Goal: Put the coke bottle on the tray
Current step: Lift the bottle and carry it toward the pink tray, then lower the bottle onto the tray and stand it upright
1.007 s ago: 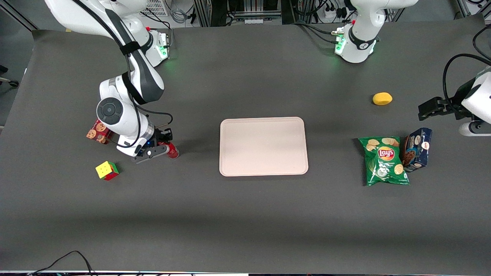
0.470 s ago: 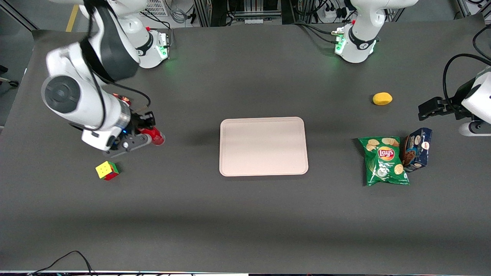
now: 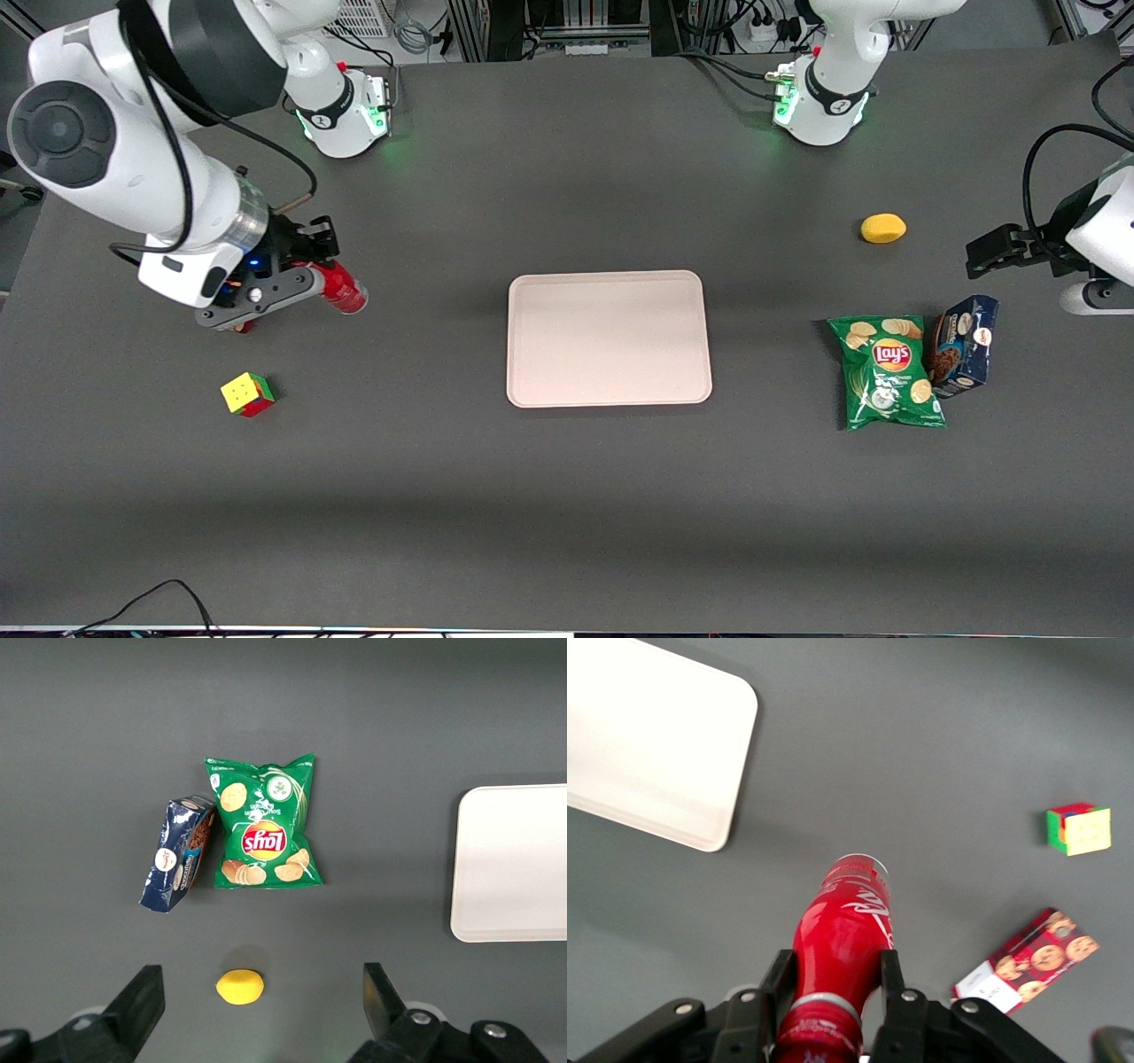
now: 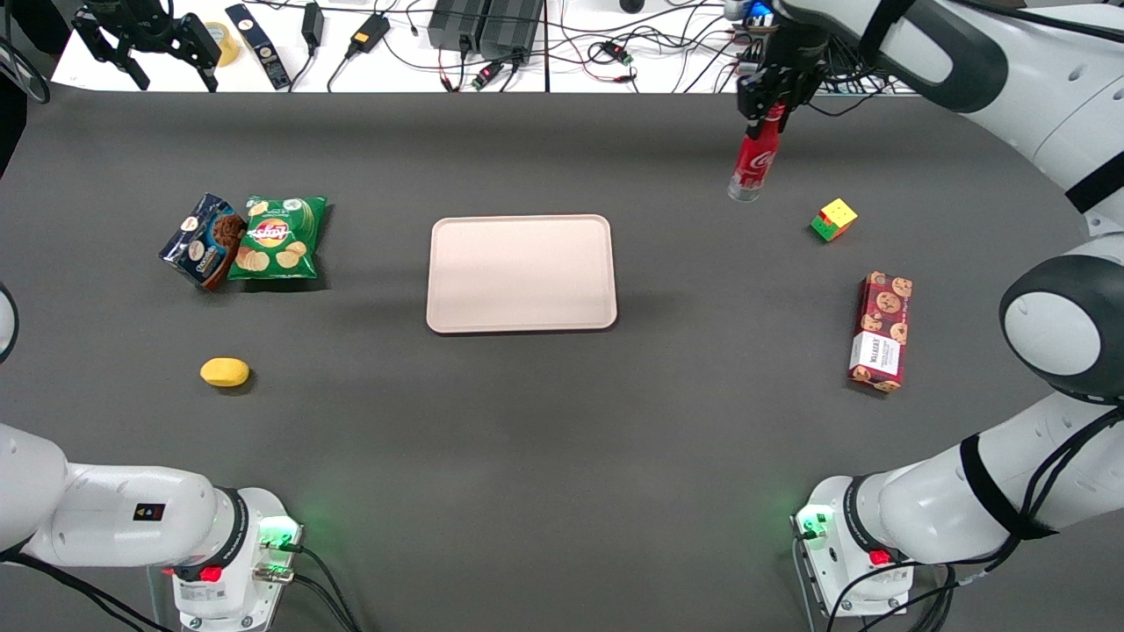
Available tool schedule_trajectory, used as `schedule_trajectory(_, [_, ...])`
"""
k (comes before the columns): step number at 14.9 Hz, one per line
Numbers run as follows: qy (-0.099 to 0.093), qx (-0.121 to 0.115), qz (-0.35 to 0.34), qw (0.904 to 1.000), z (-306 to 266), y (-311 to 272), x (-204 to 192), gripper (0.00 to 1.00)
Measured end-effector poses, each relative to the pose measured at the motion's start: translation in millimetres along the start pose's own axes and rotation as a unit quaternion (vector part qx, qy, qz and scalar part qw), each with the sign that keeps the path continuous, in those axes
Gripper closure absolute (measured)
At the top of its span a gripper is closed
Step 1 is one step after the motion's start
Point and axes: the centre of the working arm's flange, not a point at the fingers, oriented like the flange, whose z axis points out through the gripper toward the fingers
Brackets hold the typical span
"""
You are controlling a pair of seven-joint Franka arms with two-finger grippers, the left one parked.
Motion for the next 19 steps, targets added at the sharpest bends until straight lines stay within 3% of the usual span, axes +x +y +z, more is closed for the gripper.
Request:
schedule_trajectory(5, [0.009, -0.007, 0.064, 0.9979, -1, -128, -11, 0.56])
schedule_trajectory(9, [0.02, 0.02, 0.135, 0.9904, 5, -201, -17, 0.56])
schedule_trajectory(13, [0.038, 0.041, 0.145, 0.9878, 46, -254, 6, 0.56])
schedule_trajectory(15, [0.043, 0.035, 0.147, 0.9876, 83, -257, 31, 0.56])
schedule_trajectory(19, [0.055, -0.008, 0.135, 0.9892, 161, -259, 72, 0.56])
